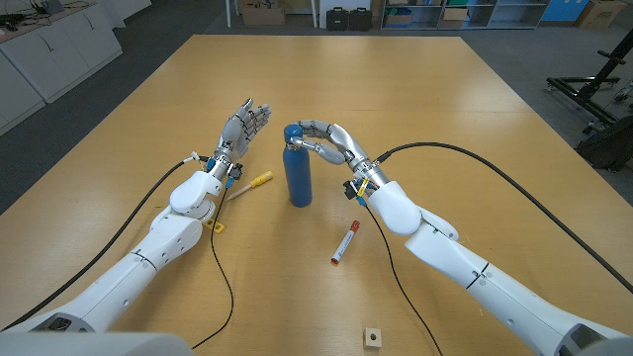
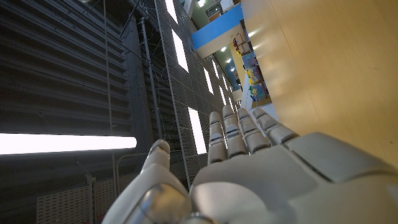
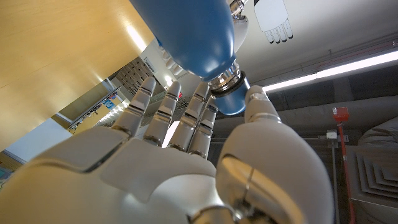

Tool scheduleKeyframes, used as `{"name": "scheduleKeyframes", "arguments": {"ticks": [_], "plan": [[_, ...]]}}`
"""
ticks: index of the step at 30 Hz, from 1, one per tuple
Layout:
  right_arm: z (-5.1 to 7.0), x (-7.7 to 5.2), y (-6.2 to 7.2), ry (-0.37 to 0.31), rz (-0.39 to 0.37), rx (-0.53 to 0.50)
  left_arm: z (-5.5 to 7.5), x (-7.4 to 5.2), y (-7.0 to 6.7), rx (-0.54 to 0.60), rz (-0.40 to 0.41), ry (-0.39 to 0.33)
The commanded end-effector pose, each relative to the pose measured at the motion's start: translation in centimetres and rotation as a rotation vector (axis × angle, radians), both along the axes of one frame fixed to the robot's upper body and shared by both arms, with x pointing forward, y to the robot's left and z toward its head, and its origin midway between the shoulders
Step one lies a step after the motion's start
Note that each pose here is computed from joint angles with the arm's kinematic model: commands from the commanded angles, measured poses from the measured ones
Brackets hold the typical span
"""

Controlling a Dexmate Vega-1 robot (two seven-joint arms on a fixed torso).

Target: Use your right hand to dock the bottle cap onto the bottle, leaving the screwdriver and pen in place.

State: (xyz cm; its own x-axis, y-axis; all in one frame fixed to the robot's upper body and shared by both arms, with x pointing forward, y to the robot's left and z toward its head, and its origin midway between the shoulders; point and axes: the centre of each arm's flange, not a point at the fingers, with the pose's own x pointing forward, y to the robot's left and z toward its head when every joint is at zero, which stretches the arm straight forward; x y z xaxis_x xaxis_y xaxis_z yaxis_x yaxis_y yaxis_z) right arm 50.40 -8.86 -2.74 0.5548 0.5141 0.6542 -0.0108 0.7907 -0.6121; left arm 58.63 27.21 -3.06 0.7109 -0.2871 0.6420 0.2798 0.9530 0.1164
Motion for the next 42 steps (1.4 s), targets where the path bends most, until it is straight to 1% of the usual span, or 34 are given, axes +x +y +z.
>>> {"name": "scheduleKeyframes", "arguments": {"ticks": [1,15,24,32,35,42], "plan": [[0.0,0.0,-0.2,-0.004,0.02,0.001,0.0,0.0,-0.3,0.005,0.001,0.004],[0.1,0.0,-0.1,0.004,0.034,-0.003,-0.2,-0.2,-0.1,0.003,0.003,0.005],[0.3,0.0,-0.6,0.016,0.039,0.012,-0.2,-0.2,-0.1,0.005,-0.001,0.005],[0.3,-0.1,-1.6,0.023,0.046,0.045,-0.3,-0.2,-0.2,0.006,-0.004,0.004],[0.2,0.0,-2.1,0.024,0.056,0.067,-0.3,-0.3,-0.2,0.006,-0.003,0.002],[0.0,0.0,-3.5,0.029,0.044,0.092,-0.3,-0.4,-0.4,0.005,-0.004,-0.002]]}}
